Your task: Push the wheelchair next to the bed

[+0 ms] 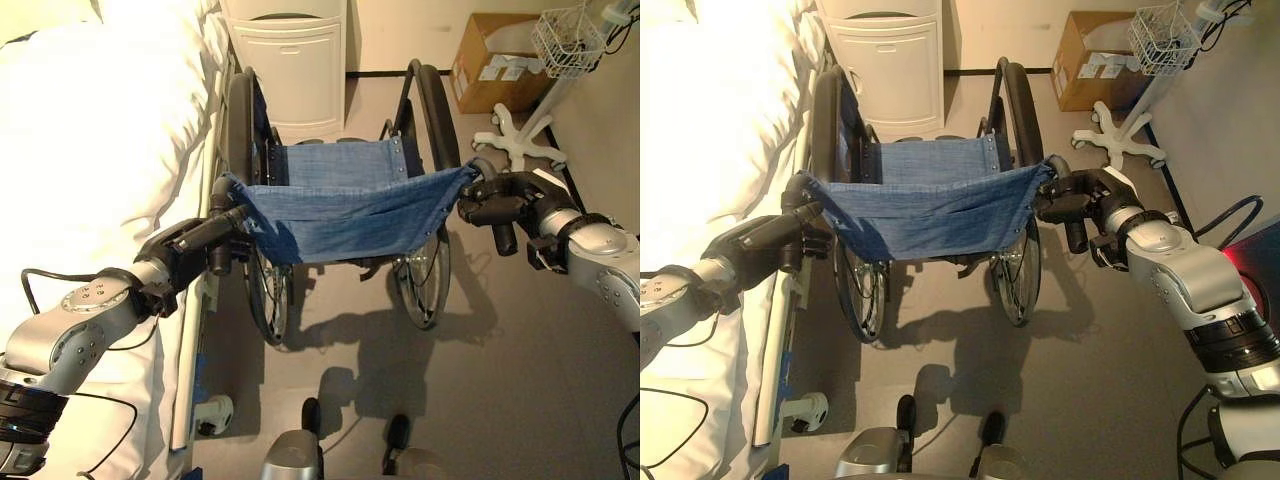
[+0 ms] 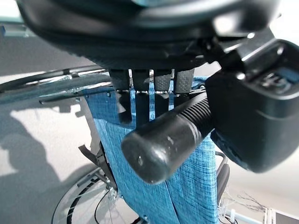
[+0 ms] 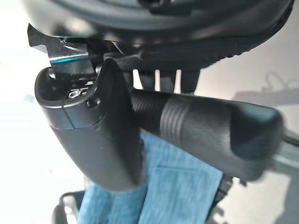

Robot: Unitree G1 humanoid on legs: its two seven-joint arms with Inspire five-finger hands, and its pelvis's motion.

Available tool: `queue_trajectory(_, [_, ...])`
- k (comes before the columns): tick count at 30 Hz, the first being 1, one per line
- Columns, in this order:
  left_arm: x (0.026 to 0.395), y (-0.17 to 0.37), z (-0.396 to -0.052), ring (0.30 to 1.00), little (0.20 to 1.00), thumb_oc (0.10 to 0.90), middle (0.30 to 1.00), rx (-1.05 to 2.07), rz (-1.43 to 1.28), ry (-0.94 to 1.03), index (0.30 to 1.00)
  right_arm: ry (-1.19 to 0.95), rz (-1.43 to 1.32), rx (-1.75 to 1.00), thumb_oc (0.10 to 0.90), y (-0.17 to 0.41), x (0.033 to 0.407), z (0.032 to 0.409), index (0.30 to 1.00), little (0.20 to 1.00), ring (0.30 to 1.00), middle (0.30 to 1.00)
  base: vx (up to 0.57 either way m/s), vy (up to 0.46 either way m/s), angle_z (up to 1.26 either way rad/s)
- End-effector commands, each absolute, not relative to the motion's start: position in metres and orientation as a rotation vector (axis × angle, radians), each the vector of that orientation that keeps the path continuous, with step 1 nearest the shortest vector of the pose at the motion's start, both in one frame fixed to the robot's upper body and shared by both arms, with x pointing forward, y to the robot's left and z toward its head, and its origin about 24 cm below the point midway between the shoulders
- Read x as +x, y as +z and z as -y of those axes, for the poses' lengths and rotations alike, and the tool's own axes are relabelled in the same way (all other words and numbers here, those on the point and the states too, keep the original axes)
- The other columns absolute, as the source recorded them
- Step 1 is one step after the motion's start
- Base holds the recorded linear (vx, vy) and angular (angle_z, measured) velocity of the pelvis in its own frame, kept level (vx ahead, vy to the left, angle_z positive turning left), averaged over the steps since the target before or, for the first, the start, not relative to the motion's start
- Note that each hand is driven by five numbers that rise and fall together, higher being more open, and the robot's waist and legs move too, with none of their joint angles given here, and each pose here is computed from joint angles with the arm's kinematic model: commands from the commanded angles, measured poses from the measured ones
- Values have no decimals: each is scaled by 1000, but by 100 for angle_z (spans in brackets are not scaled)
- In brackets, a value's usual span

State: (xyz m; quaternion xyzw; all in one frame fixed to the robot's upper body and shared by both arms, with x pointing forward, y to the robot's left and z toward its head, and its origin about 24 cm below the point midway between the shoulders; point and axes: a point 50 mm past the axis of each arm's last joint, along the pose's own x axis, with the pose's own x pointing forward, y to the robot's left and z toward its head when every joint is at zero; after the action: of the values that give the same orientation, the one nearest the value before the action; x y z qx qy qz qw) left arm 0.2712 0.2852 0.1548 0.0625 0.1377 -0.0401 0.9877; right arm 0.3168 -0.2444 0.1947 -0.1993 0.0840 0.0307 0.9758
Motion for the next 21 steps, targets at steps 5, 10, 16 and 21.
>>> queue_trajectory(5, [267,236,-337,900,900,800,900,245,63,235,900,170,24,-340,800,218,302,227,900,900,900,900,-6,-26,-1])
queue_trajectory(10, [246,245,-364,900,900,800,900,272,74,353,900,94,69,-336,800,228,293,246,900,900,900,900,0,0,0])
queue_trajectory(16, [220,255,-390,900,900,800,900,364,88,506,900,-7,120,-301,800,239,281,265,900,900,900,900,0,0,0])
queue_trajectory(21, [202,257,-406,900,900,800,900,321,110,591,900,-62,148,-268,800,240,273,278,900,900,900,900,-3,-1,4])
